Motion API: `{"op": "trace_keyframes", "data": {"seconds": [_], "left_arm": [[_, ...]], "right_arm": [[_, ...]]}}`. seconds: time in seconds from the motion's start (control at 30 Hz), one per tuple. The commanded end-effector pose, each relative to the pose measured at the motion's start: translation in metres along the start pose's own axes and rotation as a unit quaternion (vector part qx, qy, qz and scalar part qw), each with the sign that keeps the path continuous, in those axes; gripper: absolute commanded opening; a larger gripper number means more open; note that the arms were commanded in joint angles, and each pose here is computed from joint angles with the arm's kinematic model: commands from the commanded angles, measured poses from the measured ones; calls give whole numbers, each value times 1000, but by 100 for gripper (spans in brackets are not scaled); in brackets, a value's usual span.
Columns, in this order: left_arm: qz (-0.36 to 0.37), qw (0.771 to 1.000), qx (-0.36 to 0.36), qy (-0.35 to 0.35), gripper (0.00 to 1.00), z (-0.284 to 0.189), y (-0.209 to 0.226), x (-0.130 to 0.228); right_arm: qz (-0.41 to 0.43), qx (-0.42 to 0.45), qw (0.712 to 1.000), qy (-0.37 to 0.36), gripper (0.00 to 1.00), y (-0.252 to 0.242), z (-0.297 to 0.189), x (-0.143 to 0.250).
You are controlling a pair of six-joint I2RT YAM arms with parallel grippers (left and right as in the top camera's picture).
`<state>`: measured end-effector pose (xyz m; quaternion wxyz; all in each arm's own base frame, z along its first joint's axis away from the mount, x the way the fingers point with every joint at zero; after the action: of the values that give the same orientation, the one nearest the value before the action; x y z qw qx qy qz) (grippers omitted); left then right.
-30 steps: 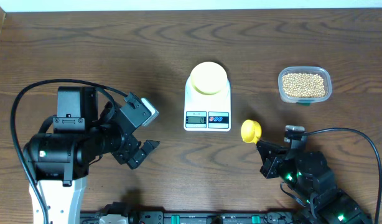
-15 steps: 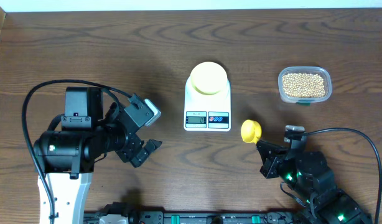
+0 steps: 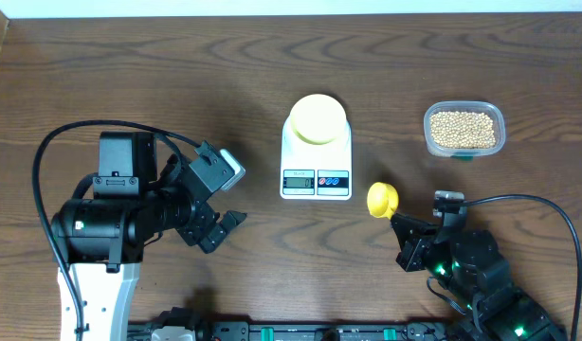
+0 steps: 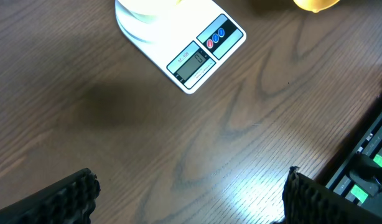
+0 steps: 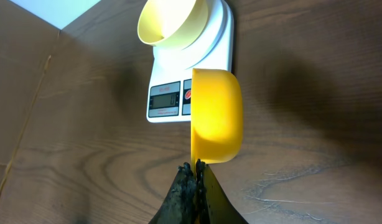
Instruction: Scoop item into bowl and weigh 50g on scale
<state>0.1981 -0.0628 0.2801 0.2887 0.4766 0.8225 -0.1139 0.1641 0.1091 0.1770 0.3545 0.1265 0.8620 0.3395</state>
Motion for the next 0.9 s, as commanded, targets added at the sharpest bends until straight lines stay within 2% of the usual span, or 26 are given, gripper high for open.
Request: {"op": "trace_keyframes", "data": {"seconds": [0.0,0.17,0.27,0.5,0.67,0.87], "left_arm": [[9,1000,2,-6,96,-1,0,-1],[9,1000,2,-6,96,-1,0,-1],[9,1000,2,-6,96,-1,0,-1],[9,1000,2,-6,96,-1,0,-1],[9,1000,2,-6,96,-1,0,-1],[9,1000,2,-6,96,-1,0,-1]], "right_arm": [[6,-4,1000,-3,1,1,-1,-2],[5,-9,1000,-11,1,4,-1,-5],[4,29,998,-57,1,-5,-2,-16],[-113,20,989,-90,1,9,-8,-32],[-158,110,977,-95,1,7,-9,-58],[-122,189,970,-90,1,27,7,-128]]}}
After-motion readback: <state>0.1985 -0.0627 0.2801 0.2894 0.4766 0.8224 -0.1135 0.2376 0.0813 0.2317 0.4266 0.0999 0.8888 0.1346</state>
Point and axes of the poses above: each gripper's point midway between its finger pads, its own z axis out along the fingers, its own y axis along the line the jaws close on, x = y × z, the point moved 5 cm from there along -z, back along the fingers, and after that the axes turned 10 degrees about z, right-handed, at the moved point
